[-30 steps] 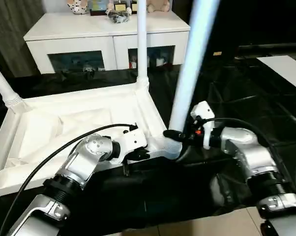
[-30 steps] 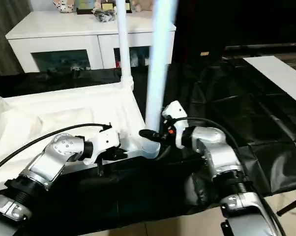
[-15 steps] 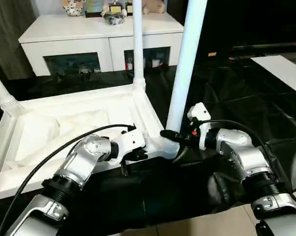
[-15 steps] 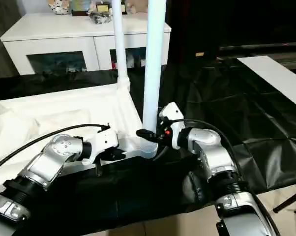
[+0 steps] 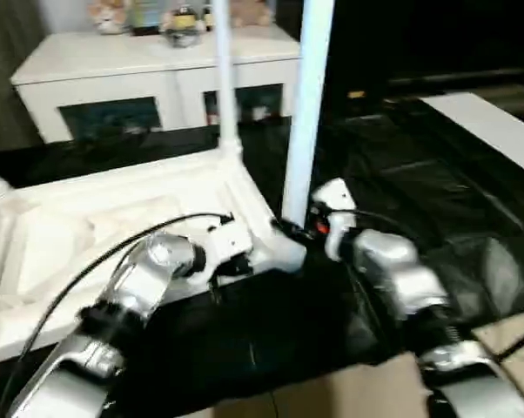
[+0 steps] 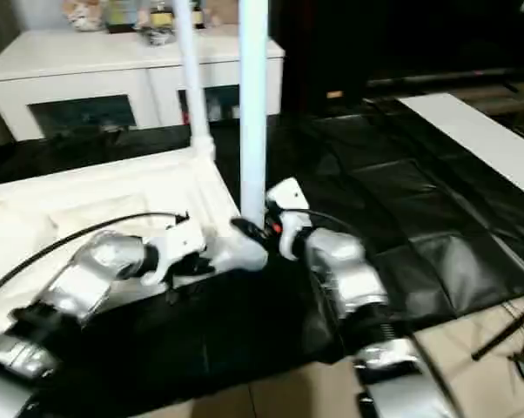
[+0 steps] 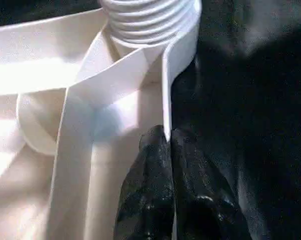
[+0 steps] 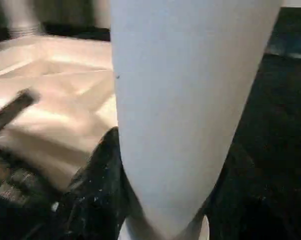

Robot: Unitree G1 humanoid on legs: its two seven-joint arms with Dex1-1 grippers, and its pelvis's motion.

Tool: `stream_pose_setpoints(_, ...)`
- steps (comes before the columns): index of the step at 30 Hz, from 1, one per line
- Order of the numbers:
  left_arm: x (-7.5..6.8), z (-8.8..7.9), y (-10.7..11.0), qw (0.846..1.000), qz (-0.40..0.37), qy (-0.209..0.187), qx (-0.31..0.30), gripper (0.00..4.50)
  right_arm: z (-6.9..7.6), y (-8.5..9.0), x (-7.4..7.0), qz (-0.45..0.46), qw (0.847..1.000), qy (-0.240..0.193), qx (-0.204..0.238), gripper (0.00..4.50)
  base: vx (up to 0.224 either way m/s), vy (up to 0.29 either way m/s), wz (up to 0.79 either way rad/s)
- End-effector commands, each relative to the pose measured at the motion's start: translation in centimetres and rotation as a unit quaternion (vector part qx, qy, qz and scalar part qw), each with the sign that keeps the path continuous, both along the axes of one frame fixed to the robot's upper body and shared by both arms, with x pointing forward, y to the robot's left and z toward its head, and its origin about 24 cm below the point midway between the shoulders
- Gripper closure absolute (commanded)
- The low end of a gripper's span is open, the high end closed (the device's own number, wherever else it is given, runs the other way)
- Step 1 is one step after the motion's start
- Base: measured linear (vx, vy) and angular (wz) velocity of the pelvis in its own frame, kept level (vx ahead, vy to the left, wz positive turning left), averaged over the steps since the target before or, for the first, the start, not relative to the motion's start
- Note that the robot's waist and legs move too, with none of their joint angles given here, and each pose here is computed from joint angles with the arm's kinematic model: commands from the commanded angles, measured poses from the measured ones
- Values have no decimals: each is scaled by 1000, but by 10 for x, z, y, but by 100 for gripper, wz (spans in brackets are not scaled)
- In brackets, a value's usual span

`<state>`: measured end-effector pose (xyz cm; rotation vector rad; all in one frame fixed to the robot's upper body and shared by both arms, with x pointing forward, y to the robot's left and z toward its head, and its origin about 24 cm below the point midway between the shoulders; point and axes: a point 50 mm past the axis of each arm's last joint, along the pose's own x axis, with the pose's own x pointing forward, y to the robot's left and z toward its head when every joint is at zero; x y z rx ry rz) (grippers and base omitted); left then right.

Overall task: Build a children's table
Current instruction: Insert table leg to table base

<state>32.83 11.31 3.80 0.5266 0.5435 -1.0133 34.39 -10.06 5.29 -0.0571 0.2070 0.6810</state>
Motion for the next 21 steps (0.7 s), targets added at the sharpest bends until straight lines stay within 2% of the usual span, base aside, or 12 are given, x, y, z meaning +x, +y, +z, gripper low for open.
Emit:
stream_pose_setpoints(1,-1,-16,-4,998,57,32,7,450,-53,-28,-15,-103,986,109,-72,266,-50,13,1)
stream_pose_setpoints(4,9,-14,-18,992,122,32,-11,450,-59,-19,-13,-154,978,107,-93,266,-92,-10,15)
stream_pose_setpoints(10,16,-6,-38,985,167,24,-32,450,-65,-9,-12,-204,965,112,-116,266,33,-8,-16)
stream_pose_setpoints(11,16,-6,-38,985,167,24,-32,450,-65,-9,-12,-204,965,112,-116,266,-36,12,20)
stream_pose_setpoints(13,18,0,-48,983,175,21,-44,450,-68,-9,-11,-242,955,124,-121,266,0,0,0)
stream_pose_setpoints(21,14,0,-51,988,147,29,-46,450,-70,-8,-9,-264,948,146,-100,266,0,0,0)
